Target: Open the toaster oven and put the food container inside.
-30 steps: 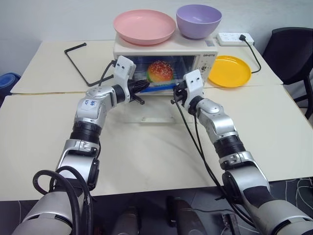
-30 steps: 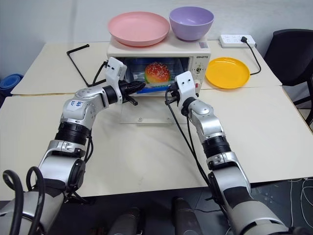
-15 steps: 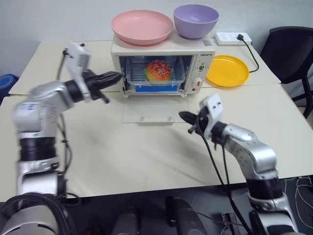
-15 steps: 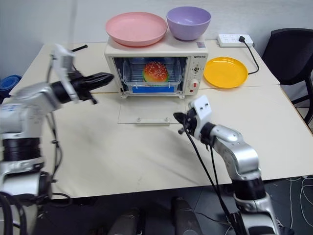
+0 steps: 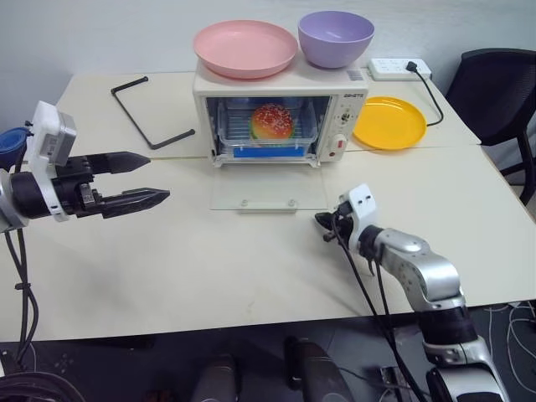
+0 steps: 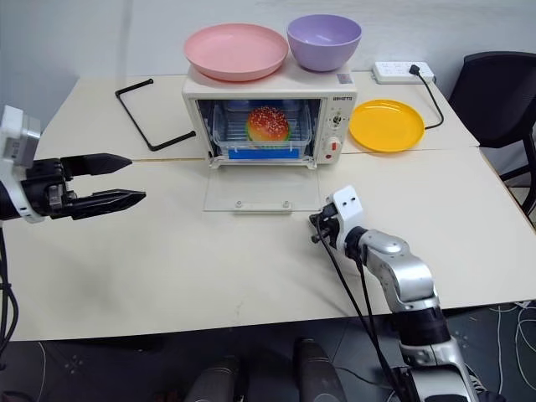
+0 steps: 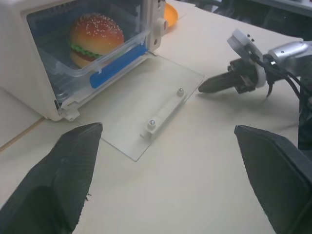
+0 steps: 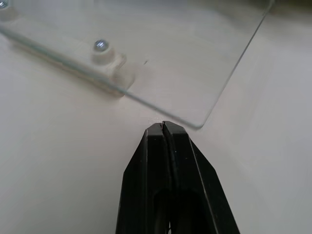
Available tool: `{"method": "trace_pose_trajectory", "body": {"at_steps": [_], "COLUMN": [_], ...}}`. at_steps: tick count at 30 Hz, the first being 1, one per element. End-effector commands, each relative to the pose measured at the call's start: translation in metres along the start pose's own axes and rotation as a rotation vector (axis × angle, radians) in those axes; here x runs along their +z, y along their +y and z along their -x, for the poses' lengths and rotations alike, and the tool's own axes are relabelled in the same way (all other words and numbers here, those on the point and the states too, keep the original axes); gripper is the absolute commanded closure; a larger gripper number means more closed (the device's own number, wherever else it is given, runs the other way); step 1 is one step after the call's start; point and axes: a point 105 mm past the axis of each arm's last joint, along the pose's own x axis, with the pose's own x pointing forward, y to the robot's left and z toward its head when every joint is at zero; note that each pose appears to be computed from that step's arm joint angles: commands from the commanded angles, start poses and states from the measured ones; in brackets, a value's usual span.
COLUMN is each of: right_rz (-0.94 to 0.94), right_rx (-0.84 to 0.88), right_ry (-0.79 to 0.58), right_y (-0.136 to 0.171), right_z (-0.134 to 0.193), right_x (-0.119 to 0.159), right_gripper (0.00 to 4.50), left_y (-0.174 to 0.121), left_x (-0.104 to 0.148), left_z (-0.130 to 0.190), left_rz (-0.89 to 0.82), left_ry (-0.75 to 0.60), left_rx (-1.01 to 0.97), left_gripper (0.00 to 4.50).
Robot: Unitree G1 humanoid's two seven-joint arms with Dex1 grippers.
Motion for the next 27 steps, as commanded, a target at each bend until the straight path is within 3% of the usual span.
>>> {"method": "trace_pose_trajectory", "body": {"at_steps": [1,6,10,16,23,27], "right_rz": [0.022,-0.011,0.004,0.123,0.128,0.145], "right_rx": [0.017,0.027,0.071,0.237,0.230,0.193], "right_ry": [-0.104,-0.340,-0.347,-0.263,-0.235,-0.226], "right_y": [-0.001,-0.014,-0.023,-0.018,-0.030,-0.038], "right_z": [-0.003,0.015,0.036,0.094,0.146,0.154], "right_x": [0.029,0.110,0.127,0.126,0.138,0.140], "right_gripper": [4.50,4.50,4.50,2.53,0.22,0.04], "left_y": [0.001,0.009,0.011,0.014,0.015,0.018], "left_x": [0.013,0.012,0.012,0.014,0.020,0.024], "left_z": [0.009,0.013,0.016,0.026,0.037,0.039], "left_rz": [-0.097,-0.102,-0.107,-0.119,-0.134,-0.133], "left_ry": [-0.009,-0.027,-0.029,-0.025,-0.038,-0.061], "left_rx": [0.059,0.115,0.133,0.148,0.155,0.166], "left_gripper": [0.02,0.02,0.02,0.00,0.00,0.00]}}
